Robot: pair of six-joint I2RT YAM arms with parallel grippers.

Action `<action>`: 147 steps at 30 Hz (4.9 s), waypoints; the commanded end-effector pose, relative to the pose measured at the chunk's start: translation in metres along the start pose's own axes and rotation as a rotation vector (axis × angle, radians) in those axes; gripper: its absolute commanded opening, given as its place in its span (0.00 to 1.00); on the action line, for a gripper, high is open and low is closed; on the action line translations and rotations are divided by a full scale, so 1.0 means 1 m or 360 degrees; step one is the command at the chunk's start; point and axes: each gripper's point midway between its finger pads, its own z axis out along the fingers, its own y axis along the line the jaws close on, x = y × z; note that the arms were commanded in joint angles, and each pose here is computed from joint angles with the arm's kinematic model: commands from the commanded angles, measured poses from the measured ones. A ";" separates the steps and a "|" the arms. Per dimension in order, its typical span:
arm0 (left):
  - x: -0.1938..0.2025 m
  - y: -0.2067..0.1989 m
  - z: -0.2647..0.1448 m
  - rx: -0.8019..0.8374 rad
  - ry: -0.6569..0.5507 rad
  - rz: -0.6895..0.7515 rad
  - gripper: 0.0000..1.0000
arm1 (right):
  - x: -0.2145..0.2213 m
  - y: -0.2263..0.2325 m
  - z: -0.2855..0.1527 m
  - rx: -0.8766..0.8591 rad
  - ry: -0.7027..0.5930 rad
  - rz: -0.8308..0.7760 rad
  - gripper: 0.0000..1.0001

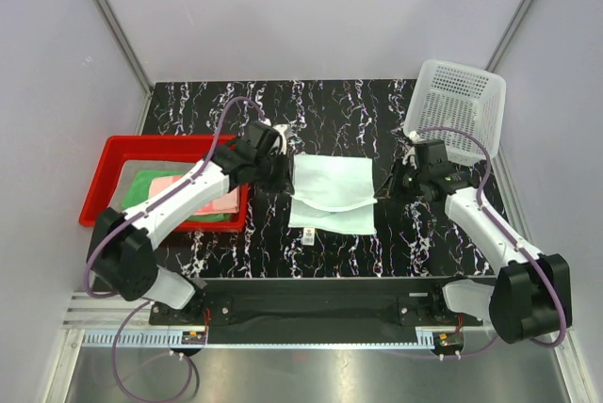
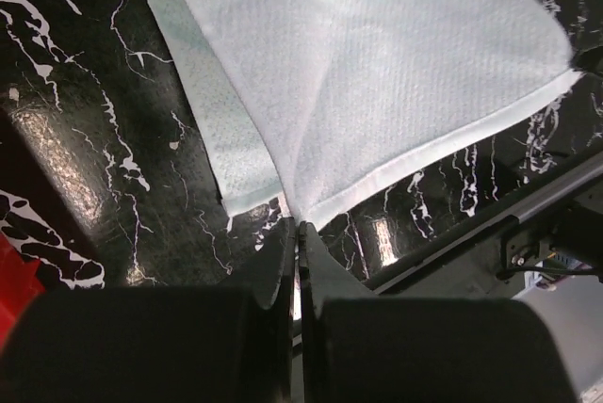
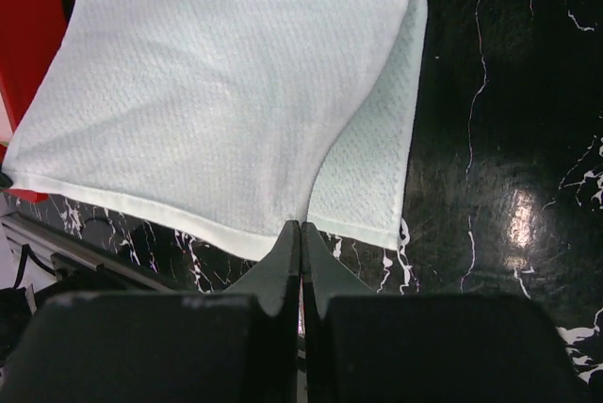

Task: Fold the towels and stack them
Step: Fold the towel

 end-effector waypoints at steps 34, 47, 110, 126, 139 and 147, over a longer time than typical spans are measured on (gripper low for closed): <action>-0.080 0.035 0.038 -0.0167 -0.0011 0.0646 0.42 | -0.055 0.028 0.038 -0.0179 0.0178 -0.0622 0.45; -0.112 0.069 0.108 -0.0073 0.0136 0.0851 0.45 | -0.093 -0.013 0.110 -0.0158 0.0482 -0.1107 0.50; -0.112 0.105 0.147 0.0073 0.0390 0.1059 0.38 | -0.105 -0.046 0.164 -0.0604 0.0668 -0.1279 0.39; -0.123 0.101 0.154 0.0101 0.0383 0.1062 0.00 | -0.112 -0.050 0.172 -0.0574 0.0655 -0.1285 0.00; -0.241 0.033 -0.002 -0.0187 -0.0428 0.1219 0.00 | -0.256 0.040 0.049 -0.0139 -0.0181 -0.1531 0.00; -0.223 0.001 -0.059 -0.0129 -0.0520 0.1276 0.00 | -0.254 0.074 -0.013 -0.0175 -0.0376 -0.1568 0.00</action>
